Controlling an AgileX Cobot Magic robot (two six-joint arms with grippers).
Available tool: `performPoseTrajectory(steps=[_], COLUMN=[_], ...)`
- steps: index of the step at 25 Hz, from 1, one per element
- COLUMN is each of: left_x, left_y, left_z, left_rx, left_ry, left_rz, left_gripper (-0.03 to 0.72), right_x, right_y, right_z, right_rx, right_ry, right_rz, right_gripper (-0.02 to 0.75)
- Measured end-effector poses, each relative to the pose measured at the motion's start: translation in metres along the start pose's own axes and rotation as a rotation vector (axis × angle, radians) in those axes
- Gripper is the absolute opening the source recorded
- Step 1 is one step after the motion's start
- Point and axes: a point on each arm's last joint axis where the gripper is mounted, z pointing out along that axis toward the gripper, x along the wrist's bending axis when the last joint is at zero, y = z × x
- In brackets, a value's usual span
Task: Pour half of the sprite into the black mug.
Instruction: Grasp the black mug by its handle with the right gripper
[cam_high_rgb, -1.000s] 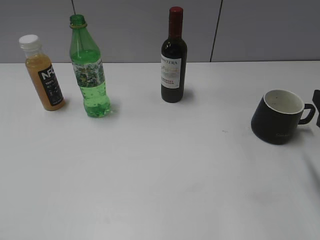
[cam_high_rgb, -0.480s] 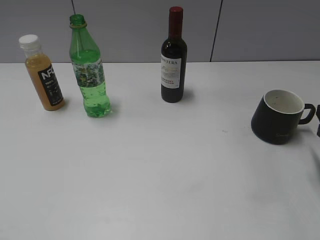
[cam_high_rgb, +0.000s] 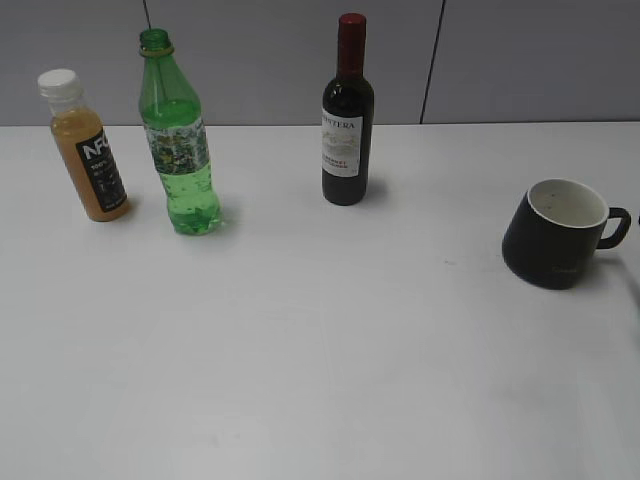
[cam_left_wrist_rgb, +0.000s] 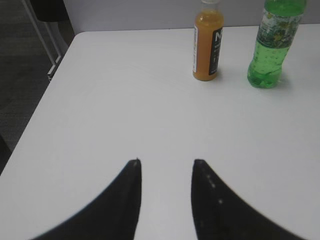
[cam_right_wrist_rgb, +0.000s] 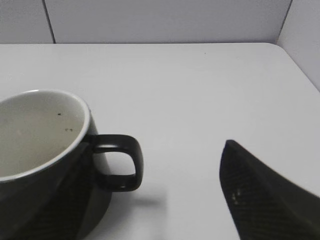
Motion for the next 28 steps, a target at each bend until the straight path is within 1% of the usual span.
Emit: performPoseTrajectory(steps=[5, 8, 13, 18, 23, 28], left_x=[0.0, 0.0, 0.0, 0.0, 0.0, 0.0], left_y=[0.0, 0.0, 0.0, 0.0, 0.0, 0.0], left_z=[0.0, 0.0, 0.0, 0.0, 0.0, 0.0], left_rx=[0.0, 0.0, 0.0, 0.0, 0.0, 0.0], left_ry=[0.0, 0.0, 0.0, 0.0, 0.0, 0.0], left_rz=[0.0, 0.0, 0.0, 0.0, 0.0, 0.0], left_gripper=[0.268, 0.268, 0.268, 0.268, 0.268, 0.268], right_x=[-0.013, -0.014, -0.012, -0.013, -0.014, -0.013], right_y=[-0.003, -0.008, -0.025, -0.043, -0.061, -0.063], right_z=[0.012, 0.021, 0.026, 0.03, 0.033, 0.033], right_rx=[-0.012, -0.007, 0.043, 0.093, 0.147, 0.155], right_ry=[0.053, 0.074, 0.109, 0.11, 0.109, 0.121], right_rz=[0.016, 0.006, -0.007, -0.037, -0.023, -0.025], right_gripper=[0.582, 0.567, 0.547, 0.543, 0.538, 0.515])
